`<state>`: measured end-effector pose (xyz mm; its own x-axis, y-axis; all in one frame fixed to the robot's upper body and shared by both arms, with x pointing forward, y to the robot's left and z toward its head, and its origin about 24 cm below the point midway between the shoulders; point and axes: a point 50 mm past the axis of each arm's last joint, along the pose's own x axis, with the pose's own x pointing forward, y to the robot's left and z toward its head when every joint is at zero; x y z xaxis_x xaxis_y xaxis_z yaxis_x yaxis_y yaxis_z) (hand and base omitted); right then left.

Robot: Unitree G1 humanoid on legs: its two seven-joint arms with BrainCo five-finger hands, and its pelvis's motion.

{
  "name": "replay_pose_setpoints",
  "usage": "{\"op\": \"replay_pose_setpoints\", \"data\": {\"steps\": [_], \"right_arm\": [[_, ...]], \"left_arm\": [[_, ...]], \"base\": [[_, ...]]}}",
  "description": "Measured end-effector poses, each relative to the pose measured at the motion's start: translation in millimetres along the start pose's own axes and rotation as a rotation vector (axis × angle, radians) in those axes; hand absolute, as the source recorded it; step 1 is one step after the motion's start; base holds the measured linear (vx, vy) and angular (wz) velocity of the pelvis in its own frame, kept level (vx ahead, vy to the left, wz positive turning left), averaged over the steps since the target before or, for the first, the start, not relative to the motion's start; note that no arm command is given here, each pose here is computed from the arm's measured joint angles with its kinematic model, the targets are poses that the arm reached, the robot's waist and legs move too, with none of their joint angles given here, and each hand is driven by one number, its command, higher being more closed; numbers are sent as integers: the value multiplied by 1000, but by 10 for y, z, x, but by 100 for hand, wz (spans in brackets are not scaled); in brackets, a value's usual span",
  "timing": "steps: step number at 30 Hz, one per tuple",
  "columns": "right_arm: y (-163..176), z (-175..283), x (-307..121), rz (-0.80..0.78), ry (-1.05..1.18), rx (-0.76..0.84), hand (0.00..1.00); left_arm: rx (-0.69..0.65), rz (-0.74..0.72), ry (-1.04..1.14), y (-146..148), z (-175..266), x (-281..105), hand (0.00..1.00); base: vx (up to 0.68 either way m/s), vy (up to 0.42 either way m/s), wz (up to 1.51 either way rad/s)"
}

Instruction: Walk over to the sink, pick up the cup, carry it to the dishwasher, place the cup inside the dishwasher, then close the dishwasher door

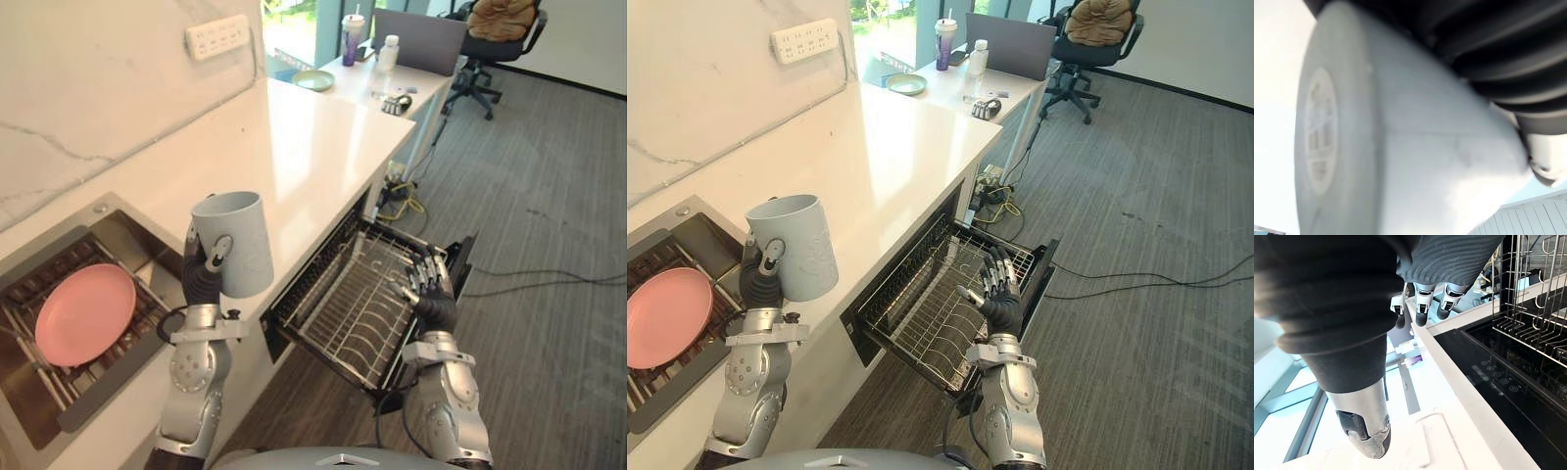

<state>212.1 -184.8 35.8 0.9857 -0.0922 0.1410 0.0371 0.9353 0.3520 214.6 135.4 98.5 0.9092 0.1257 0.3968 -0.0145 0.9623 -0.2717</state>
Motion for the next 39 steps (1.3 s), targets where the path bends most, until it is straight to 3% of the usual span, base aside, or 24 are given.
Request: {"op": "replay_pose_setpoints", "data": {"steps": [5, 10, 16, 20, 25, 32, 39], "right_arm": [[21, 17, 10, 44, -21, 149, 0], [181, 182, 114, 176, -91, 181, 0], [469, 301, 237, 398, -78, 399, 0], [728, 243, 267, 549, 25, 536, 0], [1062, 201, 277, 689, 124, 645, 0], [1201, 187, 297, 708, 194, 697, 0], [1238, 135, 298, 643, 247, 668, 0]], "left_arm": [[56, 47, -73, -49, 78, 79, 100], [136, 79, -190, -109, 223, 203, 100], [374, 171, -223, -83, 99, 254, 100], [616, 306, -195, 1, -100, 246, 100], [823, 318, -303, -72, -122, 249, 100], [988, 366, -409, -92, -176, 302, 100], [1096, 260, -503, -247, -257, 313, 100]], "base": [[-72, 71, -20], [-94, 45, -37], [-62, -37, -21], [-73, -38, -7], [-42, -26, -5], [0, 0, 0], [-38, -7, 9]]}}
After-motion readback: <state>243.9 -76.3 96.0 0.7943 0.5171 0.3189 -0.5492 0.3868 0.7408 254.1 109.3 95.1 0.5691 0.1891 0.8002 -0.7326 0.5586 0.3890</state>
